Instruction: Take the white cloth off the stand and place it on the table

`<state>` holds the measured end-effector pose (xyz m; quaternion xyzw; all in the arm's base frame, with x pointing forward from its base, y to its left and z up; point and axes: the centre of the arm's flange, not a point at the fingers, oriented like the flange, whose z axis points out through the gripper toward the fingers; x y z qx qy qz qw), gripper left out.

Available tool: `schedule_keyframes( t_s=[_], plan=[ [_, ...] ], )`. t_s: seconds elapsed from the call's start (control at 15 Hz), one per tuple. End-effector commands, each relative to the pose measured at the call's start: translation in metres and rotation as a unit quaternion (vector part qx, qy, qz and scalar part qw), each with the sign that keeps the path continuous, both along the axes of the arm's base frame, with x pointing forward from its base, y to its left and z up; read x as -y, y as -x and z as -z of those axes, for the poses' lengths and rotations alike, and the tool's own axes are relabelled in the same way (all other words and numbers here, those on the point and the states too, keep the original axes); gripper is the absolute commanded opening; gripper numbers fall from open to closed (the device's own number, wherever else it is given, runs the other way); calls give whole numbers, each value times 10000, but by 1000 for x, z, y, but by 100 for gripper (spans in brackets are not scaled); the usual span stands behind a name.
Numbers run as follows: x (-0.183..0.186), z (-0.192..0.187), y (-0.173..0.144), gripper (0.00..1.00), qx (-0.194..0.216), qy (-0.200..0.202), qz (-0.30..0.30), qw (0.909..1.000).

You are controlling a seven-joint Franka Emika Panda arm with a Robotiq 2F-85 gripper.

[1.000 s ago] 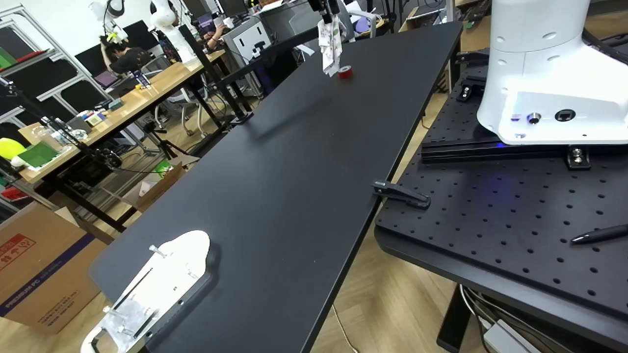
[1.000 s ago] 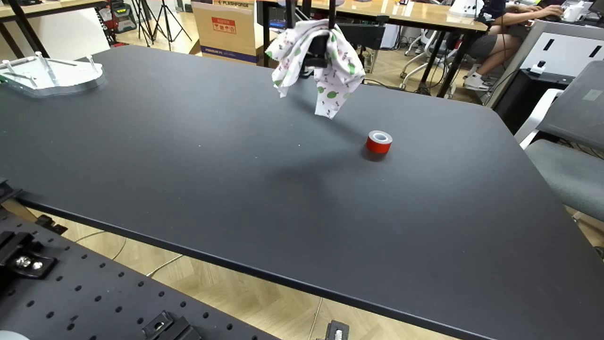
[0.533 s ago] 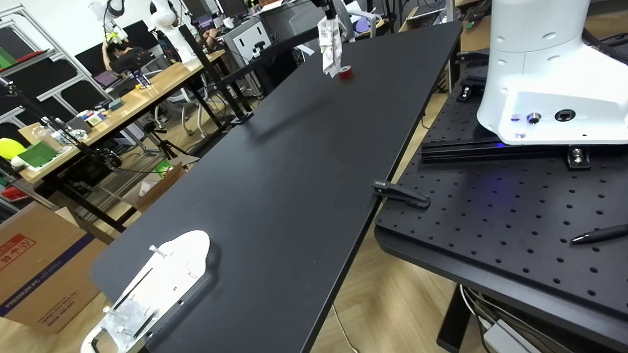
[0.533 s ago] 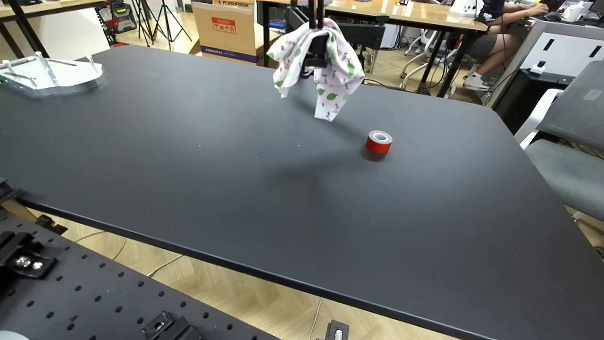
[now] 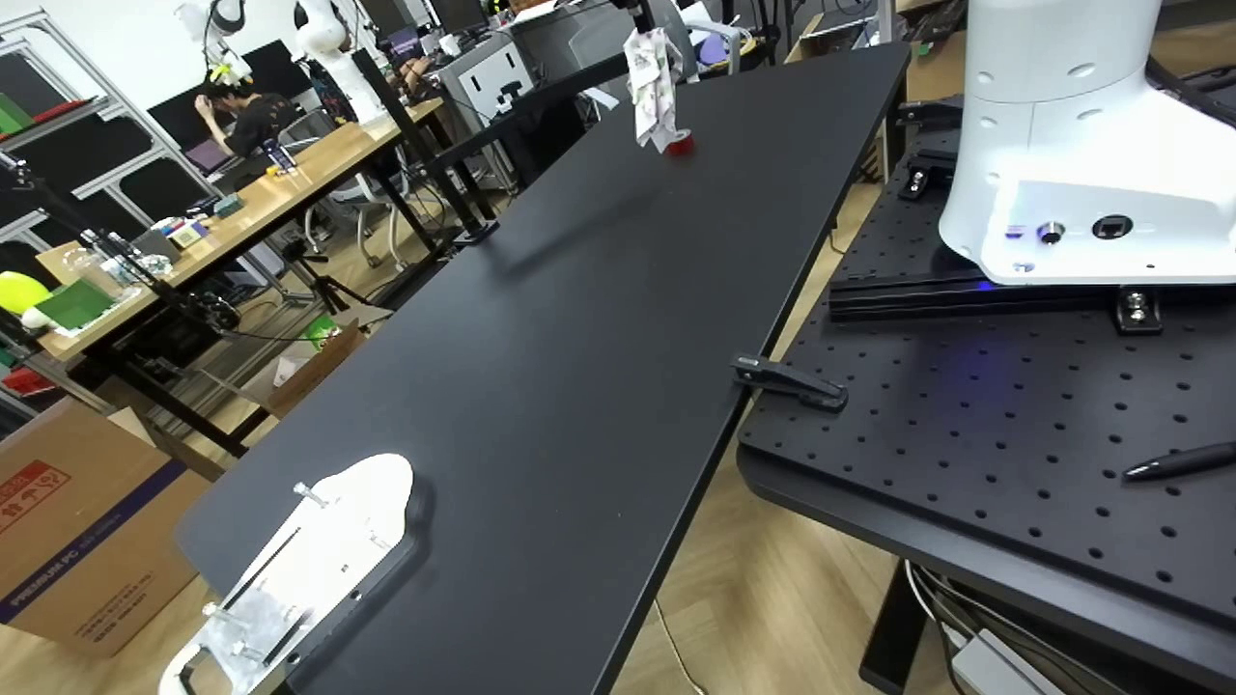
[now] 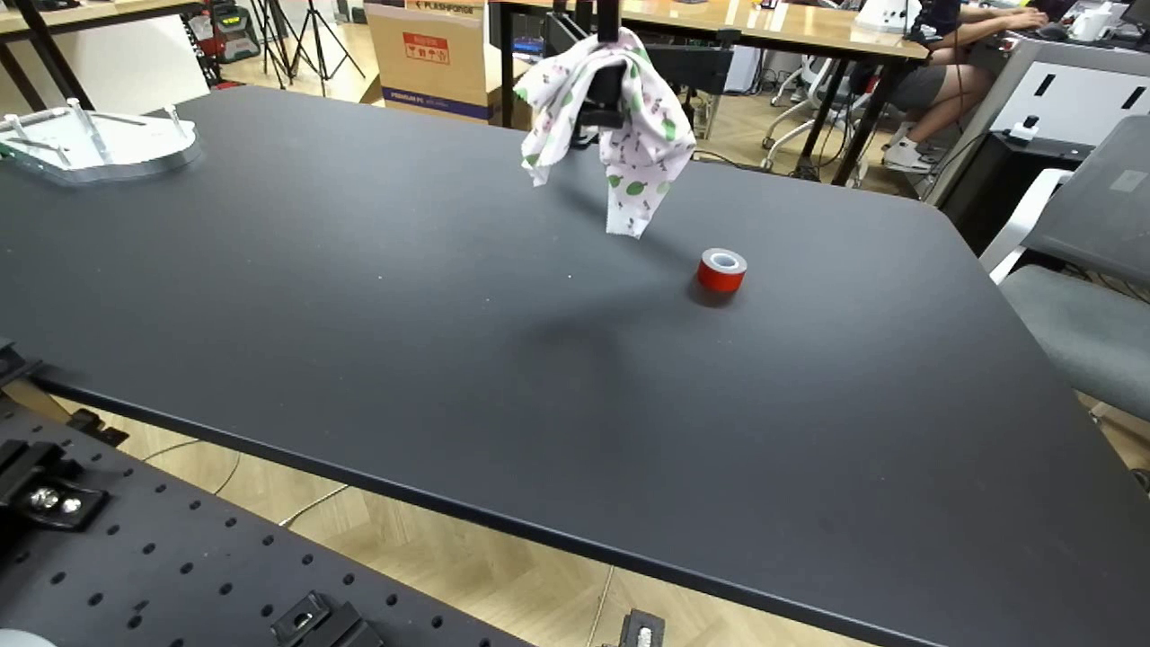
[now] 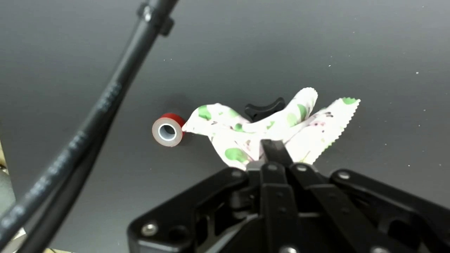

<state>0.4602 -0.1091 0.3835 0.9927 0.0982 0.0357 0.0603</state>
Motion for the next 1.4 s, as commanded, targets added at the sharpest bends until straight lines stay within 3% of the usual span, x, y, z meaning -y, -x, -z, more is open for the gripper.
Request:
schedule_keyframes(
  t_s=[0.0, 0.4, 0.67, 1.0, 1.33],
  plan=[
    [-19, -16, -3, 0, 60, 39, -240, 9997],
    [-87, -21, -10, 0, -94, 32, -1008, 9949],
    [-139, -9, -10, 0, -350, -55, -1623, 9861],
    [-199, 24, -5, 0, -918, -33, -2370, 9671],
    [-231, 59, 1, 0, -1421, -13, -2818, 9489]
  ],
)
